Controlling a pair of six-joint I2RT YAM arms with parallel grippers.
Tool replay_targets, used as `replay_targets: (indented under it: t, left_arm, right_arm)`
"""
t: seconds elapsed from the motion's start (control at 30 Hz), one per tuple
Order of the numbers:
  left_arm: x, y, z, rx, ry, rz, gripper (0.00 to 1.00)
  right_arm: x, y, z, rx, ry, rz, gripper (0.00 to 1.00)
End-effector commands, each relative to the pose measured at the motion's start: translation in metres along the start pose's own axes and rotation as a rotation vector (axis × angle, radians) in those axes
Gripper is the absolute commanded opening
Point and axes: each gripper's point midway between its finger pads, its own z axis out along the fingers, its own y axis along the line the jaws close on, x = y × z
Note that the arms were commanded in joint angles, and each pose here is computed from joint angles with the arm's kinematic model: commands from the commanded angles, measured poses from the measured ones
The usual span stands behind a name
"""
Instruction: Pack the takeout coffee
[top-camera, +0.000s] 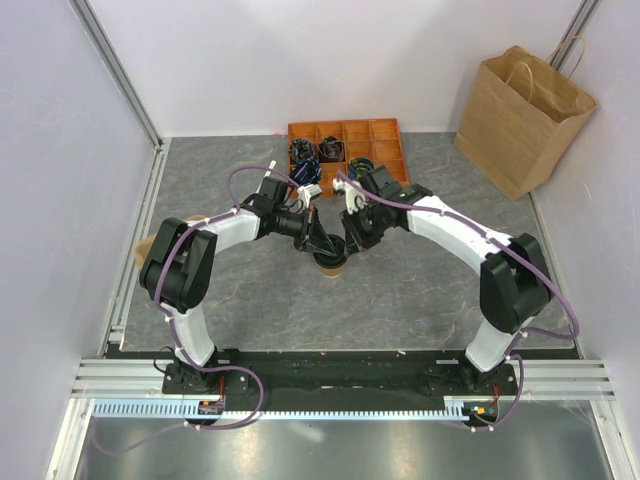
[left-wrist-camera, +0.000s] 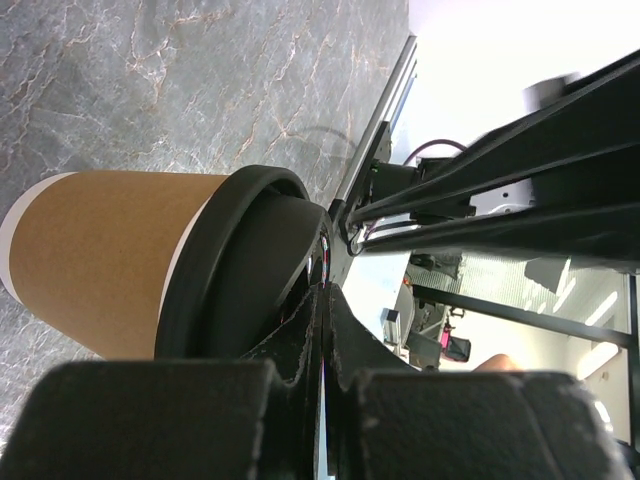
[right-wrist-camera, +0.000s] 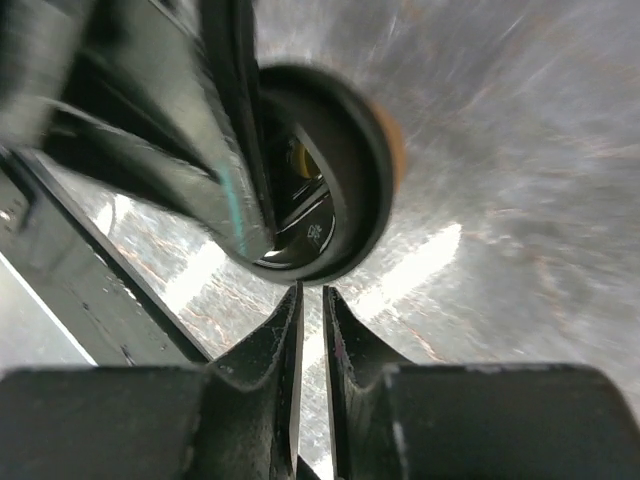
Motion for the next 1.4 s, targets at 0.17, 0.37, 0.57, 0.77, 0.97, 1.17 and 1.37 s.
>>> replay_targets:
  t: [0.17,0.37,0.57,0.77,0.97,1.17,1.37]
  left_arm:
    - [0.001,0.067,0.003,-0.204,-0.037,-0.068,0.02]
    - [0.000,0.068,0.003,-0.203,-0.036,-0.076,0.02]
    - [-0.001,0.066,0.003,-0.198,-0.039,-0.068,0.02]
    - [-0.002,0.064,0.002,-0.195,-0.041,-0.060,0.02]
    - [0.000,0.066,0.003,-0.196,-0.037,-0.064,0.02]
    - [0.001,0.067,0.002,-0.197,-0.036,-0.068,0.02]
    - [0.001,0.068,0.003,-0.196,-0.033,-0.069,0.02]
  right_arm:
    - [0.030,-0.028,0.036,0.060,0.097,0.036,0.17]
    - [-0.012,-0.026,-0.006,0.074,-0.020,0.002,0.19]
    - [-0.067,0.002,-0.041,0.018,-0.186,-0.030,0.23]
    - [-0.087,0.001,-0.032,0.029,-0.197,-0.065,0.23]
    - [-0.065,0.003,0.010,0.018,-0.103,-0.078,0.22]
    - [-0.023,-0.023,0.042,0.090,0.004,-0.056,0.19]
    - [-0.033,-0.014,0.028,0.069,-0.030,-0.050,0.19]
